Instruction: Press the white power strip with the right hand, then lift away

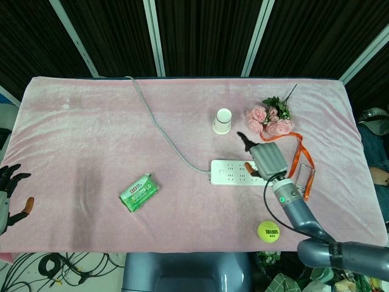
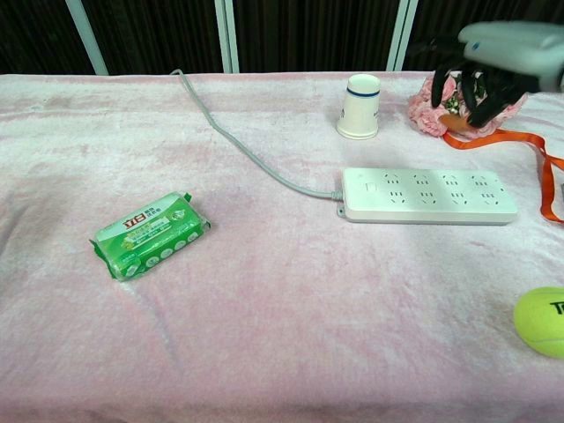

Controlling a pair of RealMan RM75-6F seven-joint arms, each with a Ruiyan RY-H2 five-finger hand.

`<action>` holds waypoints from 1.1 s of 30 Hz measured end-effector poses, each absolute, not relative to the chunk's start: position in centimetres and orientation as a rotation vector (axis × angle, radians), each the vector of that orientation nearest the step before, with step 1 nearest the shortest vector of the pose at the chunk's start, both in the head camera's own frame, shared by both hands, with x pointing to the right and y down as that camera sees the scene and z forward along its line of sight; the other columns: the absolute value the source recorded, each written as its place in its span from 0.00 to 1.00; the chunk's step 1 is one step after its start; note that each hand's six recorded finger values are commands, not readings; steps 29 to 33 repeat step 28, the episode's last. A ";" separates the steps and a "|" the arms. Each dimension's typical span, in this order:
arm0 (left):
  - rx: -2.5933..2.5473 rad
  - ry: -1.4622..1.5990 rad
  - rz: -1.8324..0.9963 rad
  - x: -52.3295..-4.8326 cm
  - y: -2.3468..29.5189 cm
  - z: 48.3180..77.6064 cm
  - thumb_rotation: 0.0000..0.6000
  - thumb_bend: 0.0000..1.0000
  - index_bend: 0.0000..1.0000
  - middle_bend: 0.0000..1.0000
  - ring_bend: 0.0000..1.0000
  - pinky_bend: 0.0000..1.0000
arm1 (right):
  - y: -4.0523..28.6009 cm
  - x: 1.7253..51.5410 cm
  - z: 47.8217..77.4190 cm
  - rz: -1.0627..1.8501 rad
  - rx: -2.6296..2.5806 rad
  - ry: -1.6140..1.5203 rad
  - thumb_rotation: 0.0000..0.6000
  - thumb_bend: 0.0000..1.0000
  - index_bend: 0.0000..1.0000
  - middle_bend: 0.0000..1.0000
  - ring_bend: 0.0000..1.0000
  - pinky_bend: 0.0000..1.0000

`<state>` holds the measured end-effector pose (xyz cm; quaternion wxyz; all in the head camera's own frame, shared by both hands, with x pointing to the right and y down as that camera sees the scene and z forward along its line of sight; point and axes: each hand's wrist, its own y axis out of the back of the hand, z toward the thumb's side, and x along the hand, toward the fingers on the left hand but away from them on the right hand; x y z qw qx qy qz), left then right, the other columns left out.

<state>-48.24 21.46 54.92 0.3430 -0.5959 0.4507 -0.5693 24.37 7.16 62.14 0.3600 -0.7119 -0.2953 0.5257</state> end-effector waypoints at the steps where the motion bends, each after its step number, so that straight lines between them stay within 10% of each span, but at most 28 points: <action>1: -1.548 1.171 -1.478 -48.2 21.5 54.9 1.00 0.38 0.25 0.10 0.05 0.07 | 7.0 25.2 61.4 1.357 -1.820 -0.777 1.00 0.19 0.00 0.14 0.27 0.30; 13: -1.542 1.184 -1.416 -47.5 21.4 54.3 1.00 0.38 0.25 0.11 0.05 0.07 | 13.0 37.9 54.8 1.420 -1.539 -0.936 1.00 0.19 0.00 0.10 0.22 0.25; 33: -1.539 1.198 -1.446 -48.2 21.6 54.4 1.00 0.38 0.25 0.10 0.05 0.07 | 21.1 46.2 59.4 1.485 -1.467 -1.013 1.00 0.19 0.00 0.11 0.22 0.25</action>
